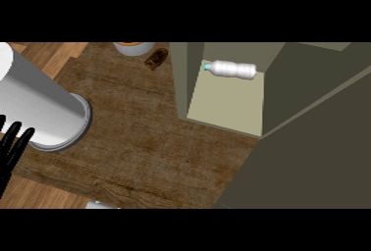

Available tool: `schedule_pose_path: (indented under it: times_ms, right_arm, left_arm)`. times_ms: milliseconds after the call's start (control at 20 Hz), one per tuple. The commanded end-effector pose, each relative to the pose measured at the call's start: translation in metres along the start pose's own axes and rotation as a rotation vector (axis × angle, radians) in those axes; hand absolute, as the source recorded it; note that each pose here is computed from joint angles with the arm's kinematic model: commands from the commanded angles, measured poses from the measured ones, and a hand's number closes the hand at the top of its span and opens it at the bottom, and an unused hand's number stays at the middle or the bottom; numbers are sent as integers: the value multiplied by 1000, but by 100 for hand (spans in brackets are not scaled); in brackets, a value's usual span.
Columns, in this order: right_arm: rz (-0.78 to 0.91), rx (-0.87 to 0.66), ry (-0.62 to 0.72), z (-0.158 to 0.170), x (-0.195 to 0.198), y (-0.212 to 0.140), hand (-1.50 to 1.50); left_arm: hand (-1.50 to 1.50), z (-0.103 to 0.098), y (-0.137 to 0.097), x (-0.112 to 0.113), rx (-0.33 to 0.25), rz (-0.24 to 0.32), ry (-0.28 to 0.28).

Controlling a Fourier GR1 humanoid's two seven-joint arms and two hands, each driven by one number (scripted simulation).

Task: Pick up the bottled water, place it into the cabinet and close the cabinet

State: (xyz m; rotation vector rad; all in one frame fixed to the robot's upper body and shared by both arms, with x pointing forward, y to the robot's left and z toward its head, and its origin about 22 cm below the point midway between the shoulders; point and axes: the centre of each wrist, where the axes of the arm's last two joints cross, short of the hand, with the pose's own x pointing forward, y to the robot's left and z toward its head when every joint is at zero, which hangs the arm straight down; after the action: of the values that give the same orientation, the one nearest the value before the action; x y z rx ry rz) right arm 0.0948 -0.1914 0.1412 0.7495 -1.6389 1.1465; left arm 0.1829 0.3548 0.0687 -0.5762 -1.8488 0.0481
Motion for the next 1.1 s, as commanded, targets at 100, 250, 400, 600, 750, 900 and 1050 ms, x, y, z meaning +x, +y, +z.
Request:
schedule_pose_path:
  times_ms: [100,250,400,600,750,900,1050]
  right_arm:
    - [-169,45,-72,-17,-5,14,150]
    - [-211,45,-84,-18,-9,14,150]
    - [-223,-1,-96,-19,-11,10,150]
    - [-210,-85,-55,-22,-19,0,150]
    - [-113,-123,-21,-27,-19,-16,150]
    - [-55,-132,37,-33,-20,-29,150]
    - [-9,-122,95,-42,-23,-42,150]
  left_arm:
    - [-150,-6,0,4,-28,-2,-14]
    - [-150,-8,1,7,-42,1,-20]
    - [-150,-9,2,6,-42,4,-19]
    - [-150,-11,7,11,-44,-14,-25]
    - [-150,-8,8,9,-45,-3,-7]
    - [-150,-7,7,6,-45,12,-4]
    - [-150,-12,11,9,-29,-2,-14]
